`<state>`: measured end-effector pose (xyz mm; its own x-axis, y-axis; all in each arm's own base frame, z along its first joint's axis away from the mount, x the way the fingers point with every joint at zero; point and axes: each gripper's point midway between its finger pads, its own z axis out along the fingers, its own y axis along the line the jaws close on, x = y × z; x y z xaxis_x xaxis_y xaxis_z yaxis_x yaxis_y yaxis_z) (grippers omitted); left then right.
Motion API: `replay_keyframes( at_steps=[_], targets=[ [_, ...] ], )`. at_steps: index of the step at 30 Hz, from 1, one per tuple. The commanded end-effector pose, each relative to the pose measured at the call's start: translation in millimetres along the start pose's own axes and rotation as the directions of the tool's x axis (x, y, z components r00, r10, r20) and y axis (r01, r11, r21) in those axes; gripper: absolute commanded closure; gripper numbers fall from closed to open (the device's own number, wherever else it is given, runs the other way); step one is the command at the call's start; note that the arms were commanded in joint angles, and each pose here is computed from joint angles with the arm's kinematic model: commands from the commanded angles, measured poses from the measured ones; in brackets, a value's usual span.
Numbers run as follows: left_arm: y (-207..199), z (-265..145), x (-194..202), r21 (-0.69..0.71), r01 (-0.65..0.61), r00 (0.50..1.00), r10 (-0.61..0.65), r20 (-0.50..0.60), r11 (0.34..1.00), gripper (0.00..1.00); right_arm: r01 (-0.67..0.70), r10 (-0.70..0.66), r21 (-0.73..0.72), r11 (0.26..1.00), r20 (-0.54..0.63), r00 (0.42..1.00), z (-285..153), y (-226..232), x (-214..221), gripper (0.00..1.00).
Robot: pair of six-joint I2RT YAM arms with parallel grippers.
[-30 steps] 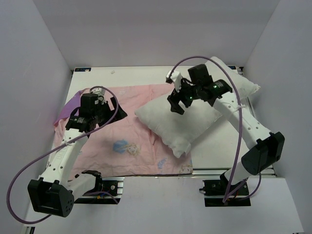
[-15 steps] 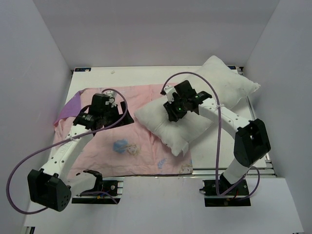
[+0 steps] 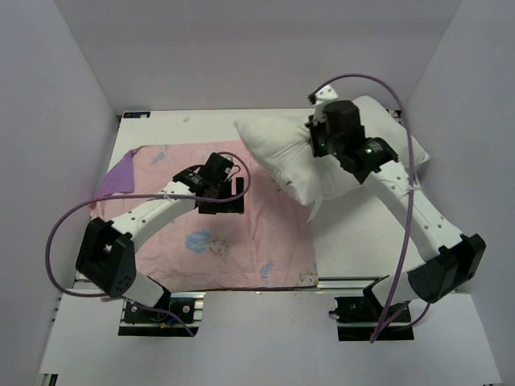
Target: Put the pillow into the pillowcase
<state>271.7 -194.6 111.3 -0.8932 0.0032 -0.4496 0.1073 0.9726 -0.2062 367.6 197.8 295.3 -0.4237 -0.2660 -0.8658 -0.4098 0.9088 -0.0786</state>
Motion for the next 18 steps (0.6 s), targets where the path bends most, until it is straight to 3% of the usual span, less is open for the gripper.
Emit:
replay_keyframes(
  at_steps=[1, 10, 18],
  targets=[
    [-12.3, 4.2, -27.4, -0.015, 0.019, 0.997, -0.018, 0.071, 1.000, 0.04, -0.125, 0.099, 0.168, 0.978, 0.151, 0.984, -29.3, -46.3, -42.7, 1.00],
    [-25.6, 48.4, 1.3, -0.069, -0.012, 0.998, 0.008, -0.064, 0.998, 0.13, -0.193, 0.160, 0.190, 0.963, 0.176, 0.971, -40.5, -70.2, -37.9, 1.00],
    [-25.2, 62.1, 18.6, -0.072, -0.013, 0.994, 0.005, -0.113, 0.997, 0.32, -0.204, 0.178, 0.182, 0.962, 0.146, 0.973, -34.9, -73.6, -24.1, 1.00]
  ],
)
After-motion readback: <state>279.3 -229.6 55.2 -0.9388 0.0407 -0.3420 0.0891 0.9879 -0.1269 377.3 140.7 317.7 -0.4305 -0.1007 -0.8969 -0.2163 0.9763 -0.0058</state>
